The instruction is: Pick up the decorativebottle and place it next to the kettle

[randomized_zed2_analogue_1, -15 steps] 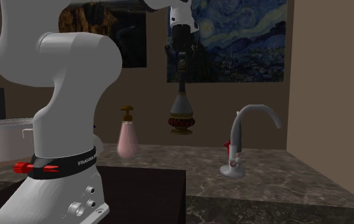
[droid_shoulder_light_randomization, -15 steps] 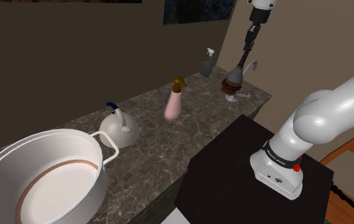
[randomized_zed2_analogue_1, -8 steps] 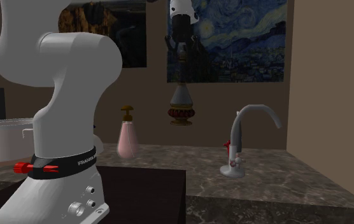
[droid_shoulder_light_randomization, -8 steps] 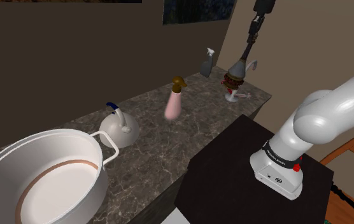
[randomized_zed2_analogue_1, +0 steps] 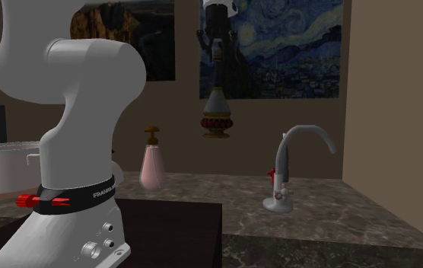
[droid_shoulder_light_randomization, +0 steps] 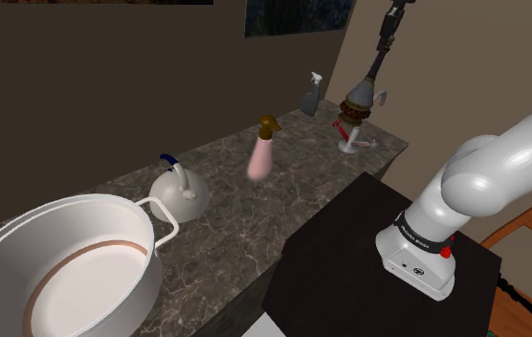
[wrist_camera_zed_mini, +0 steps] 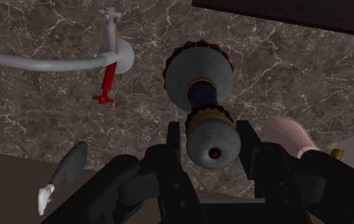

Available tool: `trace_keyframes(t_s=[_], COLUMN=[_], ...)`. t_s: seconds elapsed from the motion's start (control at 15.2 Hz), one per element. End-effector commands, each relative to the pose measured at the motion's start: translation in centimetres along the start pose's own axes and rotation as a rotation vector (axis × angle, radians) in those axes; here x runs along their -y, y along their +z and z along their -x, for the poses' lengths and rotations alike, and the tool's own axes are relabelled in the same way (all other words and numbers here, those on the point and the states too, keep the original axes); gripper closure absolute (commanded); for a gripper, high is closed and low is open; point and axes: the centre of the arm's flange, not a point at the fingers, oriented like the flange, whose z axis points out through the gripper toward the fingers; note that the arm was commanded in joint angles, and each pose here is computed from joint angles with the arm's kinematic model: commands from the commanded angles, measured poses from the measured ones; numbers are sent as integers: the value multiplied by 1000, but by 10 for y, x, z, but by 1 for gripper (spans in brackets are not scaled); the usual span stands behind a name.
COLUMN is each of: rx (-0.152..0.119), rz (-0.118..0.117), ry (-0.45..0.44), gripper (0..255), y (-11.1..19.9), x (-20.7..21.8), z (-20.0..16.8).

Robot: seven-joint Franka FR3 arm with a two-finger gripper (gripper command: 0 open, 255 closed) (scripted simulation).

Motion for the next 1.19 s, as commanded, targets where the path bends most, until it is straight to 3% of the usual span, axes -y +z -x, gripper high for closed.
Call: trace_keyframes(t_s=[0.0,1.12], rx=[-1,-1], rz=[0,0], ry=[0,0], gripper=[255,255], y=[-12,-102], x=[-1,-3], z=[1,5])
